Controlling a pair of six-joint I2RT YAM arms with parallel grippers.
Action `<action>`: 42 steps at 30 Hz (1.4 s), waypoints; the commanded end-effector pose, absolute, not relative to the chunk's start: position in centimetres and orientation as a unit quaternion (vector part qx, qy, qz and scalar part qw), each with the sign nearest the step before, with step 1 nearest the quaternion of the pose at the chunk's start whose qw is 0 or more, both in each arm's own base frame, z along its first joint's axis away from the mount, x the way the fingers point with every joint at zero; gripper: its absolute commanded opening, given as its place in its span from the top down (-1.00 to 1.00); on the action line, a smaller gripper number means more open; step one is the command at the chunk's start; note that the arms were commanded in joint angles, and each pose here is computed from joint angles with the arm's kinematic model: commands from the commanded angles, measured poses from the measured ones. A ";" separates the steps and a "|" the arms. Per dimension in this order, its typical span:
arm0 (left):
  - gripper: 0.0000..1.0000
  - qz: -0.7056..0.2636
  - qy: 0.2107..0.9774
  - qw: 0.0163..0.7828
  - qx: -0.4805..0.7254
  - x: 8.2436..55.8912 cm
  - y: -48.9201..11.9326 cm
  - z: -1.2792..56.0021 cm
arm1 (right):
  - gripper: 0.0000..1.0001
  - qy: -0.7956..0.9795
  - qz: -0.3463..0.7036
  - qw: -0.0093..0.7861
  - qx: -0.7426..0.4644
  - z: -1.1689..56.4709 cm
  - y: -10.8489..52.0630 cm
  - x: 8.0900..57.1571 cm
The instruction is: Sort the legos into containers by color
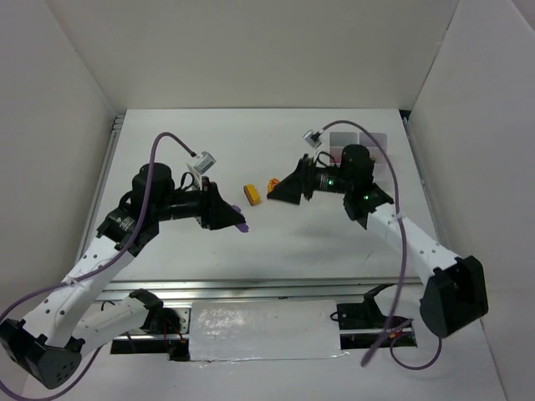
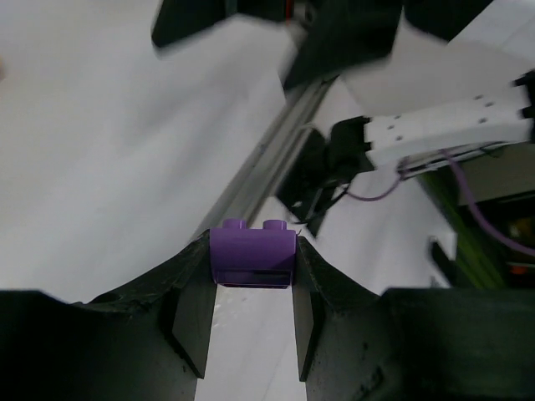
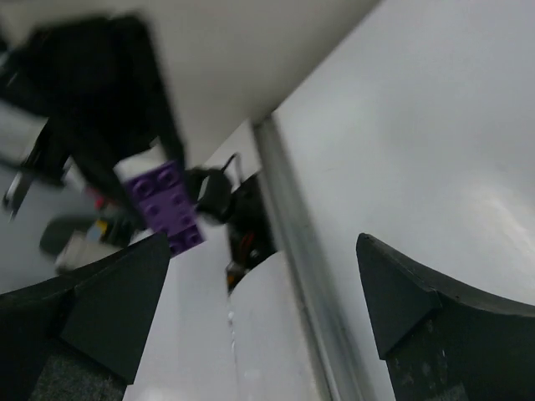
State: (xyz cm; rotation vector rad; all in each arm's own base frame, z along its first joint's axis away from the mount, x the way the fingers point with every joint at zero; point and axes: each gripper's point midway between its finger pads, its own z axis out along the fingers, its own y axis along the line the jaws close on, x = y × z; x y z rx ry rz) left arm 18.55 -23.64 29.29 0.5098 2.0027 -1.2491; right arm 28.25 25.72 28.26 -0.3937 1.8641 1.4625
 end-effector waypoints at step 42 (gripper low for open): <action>-0.99 -0.506 0.746 0.399 0.167 20.5 -24.4 34.8 | 1.00 0.590 0.643 0.349 -0.342 33.9 33.9 15.3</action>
